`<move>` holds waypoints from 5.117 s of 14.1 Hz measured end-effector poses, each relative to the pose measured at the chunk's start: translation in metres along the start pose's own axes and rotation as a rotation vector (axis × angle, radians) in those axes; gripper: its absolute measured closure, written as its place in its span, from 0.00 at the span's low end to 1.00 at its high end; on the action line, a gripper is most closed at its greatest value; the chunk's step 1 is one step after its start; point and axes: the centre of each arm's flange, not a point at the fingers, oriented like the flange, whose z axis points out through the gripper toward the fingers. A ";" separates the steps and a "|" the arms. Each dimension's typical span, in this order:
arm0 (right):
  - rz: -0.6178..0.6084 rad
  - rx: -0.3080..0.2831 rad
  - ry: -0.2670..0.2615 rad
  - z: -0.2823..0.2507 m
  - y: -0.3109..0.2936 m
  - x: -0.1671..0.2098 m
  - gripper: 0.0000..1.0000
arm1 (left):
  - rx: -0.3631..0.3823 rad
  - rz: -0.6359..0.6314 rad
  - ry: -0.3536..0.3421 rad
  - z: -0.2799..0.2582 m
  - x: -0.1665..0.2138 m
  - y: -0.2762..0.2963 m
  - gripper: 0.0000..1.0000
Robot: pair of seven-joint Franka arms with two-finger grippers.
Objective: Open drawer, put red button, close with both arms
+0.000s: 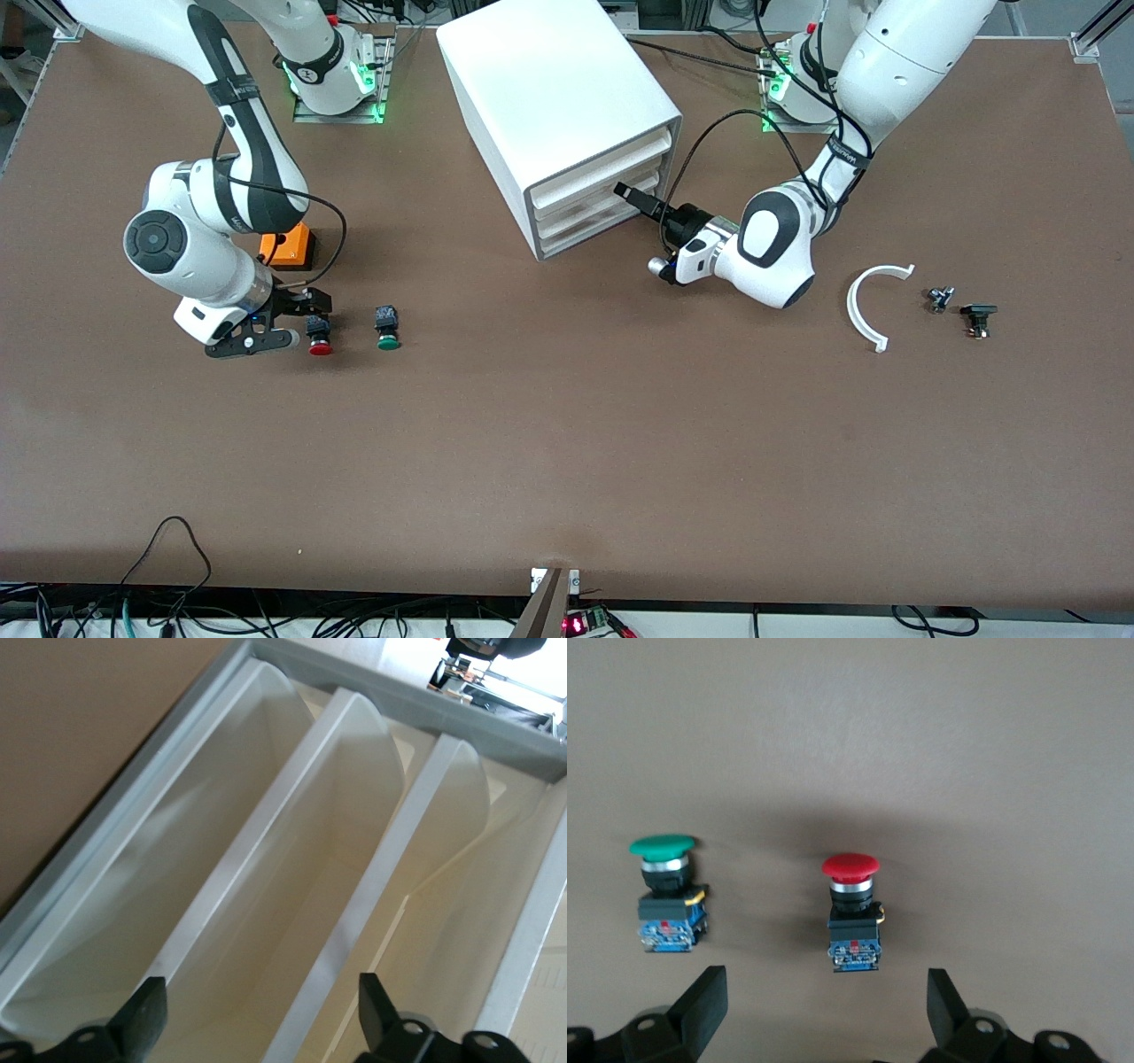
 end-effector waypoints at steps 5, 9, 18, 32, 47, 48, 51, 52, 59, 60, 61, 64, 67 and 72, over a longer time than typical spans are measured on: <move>-0.077 -0.004 0.004 0.043 0.006 -0.004 0.00 | 0.000 0.033 -0.008 0.005 -0.004 0.000 0.19; -0.116 -0.004 -0.001 0.063 0.009 -0.011 0.00 | -0.013 0.045 -0.001 0.001 -0.007 0.008 0.58; -0.125 -0.005 -0.014 0.089 0.009 -0.012 0.03 | 0.049 0.090 0.335 -0.146 -0.002 -0.005 0.77; -0.145 -0.009 0.047 0.062 0.003 0.017 0.59 | 0.386 0.215 0.729 -0.278 -0.045 0.064 0.00; -0.491 0.090 0.363 -0.207 -0.193 0.084 0.59 | 0.879 0.225 0.650 -0.439 -0.188 0.138 0.00; -0.550 0.097 0.374 -0.211 -0.212 0.080 0.59 | 0.910 0.181 0.642 -0.444 -0.196 0.150 0.00; -0.716 0.117 0.405 -0.222 -0.272 0.071 0.59 | 0.970 0.049 0.637 -0.453 -0.219 0.183 0.00; -0.764 0.124 0.416 -0.225 -0.296 0.067 0.59 | 0.988 0.020 0.631 -0.455 -0.226 0.190 0.00; -1.179 0.045 0.349 -0.200 -0.429 0.031 0.59 | 1.148 -0.127 0.636 -0.459 -0.238 0.212 0.00; -1.246 0.039 0.323 -0.199 -0.443 0.028 0.59 | 1.151 -0.139 0.642 -0.457 -0.237 0.213 0.00; -1.306 0.035 0.297 -0.198 -0.459 0.025 0.59 | 1.153 -0.147 0.645 -0.457 -0.236 0.214 0.00; -1.425 -0.025 0.240 -0.183 -0.495 0.013 0.59 | 1.152 -0.153 0.648 -0.456 -0.236 0.214 0.00; -1.552 -0.076 0.172 -0.159 -0.508 0.007 0.59 | 1.154 -0.150 0.654 -0.457 -0.237 0.217 0.00; -1.664 -0.090 0.094 -0.111 -0.526 0.003 0.59 | 1.160 -0.137 0.669 -0.458 -0.238 0.226 0.00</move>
